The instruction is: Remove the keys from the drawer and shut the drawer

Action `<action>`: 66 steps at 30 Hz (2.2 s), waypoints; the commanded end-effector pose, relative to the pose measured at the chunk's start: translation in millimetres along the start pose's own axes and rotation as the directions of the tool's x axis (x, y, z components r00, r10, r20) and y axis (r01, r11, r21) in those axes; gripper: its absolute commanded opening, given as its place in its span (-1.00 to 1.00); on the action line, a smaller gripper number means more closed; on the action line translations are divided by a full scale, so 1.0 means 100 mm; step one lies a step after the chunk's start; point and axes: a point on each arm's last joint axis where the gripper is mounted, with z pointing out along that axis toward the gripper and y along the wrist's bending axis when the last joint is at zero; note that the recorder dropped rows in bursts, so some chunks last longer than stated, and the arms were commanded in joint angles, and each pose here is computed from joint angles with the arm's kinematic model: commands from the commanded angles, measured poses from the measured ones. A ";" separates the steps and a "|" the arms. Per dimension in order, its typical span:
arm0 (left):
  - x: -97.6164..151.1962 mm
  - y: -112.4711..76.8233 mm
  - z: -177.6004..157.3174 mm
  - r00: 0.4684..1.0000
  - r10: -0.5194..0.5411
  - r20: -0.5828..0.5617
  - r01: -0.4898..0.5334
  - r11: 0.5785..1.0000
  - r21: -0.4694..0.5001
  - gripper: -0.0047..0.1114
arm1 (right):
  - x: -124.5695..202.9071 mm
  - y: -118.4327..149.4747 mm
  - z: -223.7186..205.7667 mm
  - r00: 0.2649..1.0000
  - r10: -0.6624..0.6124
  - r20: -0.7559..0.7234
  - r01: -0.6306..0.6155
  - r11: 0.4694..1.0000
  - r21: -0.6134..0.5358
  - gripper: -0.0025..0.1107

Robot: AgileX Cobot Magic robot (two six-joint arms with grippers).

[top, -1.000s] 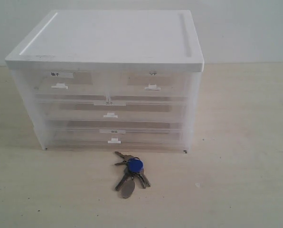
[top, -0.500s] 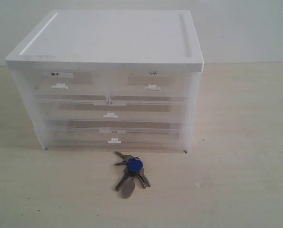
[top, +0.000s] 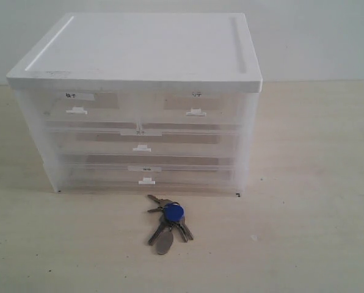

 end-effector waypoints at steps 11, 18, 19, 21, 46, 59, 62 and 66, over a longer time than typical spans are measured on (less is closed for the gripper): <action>0.01 -0.01 0.00 1.000 -0.006 0.004 0.006 1.000 0.006 -0.84 | 0.34 -0.05 0.02 0.973 -0.107 -0.202 0.110 0.994 0.002 -0.96; 0.01 -0.01 0.00 1.000 -0.006 0.004 0.006 1.000 0.006 -0.84 | 0.34 -0.05 0.02 0.973 -0.107 -0.204 0.110 0.994 0.002 -0.96; 0.01 -0.01 0.00 1.000 -0.006 0.004 0.006 1.000 0.006 -0.84 | 0.34 -0.05 0.02 0.973 -0.107 -0.204 0.110 0.994 0.002 -0.96; 0.01 -0.01 0.00 1.000 -0.006 0.004 0.006 1.000 0.006 -0.84 | 0.34 -0.05 0.02 0.973 -0.107 -0.204 0.110 0.994 0.002 -0.96; 0.01 -0.01 0.00 1.000 -0.006 0.004 0.006 1.000 0.006 -0.84 | 0.34 -0.05 0.02 0.965 -0.161 -0.206 0.163 0.987 -0.009 -0.96; 0.01 -0.01 0.00 1.000 -0.006 0.004 0.006 1.000 0.006 -0.84 | 0.34 -0.05 0.02 0.967 -0.151 -0.206 0.153 0.988 -0.008 -0.96; 0.01 -0.01 0.00 1.000 -0.006 0.004 0.006 1.000 0.006 -0.84 | 0.34 -0.05 0.02 0.968 -0.146 -0.206 0.148 0.989 -0.007 -0.96; 0.01 -0.01 0.00 1.000 -0.006 0.004 0.006 1.000 0.006 -0.84 | 0.34 -0.05 0.02 0.967 -0.148 -0.206 0.150 0.989 -0.007 -0.96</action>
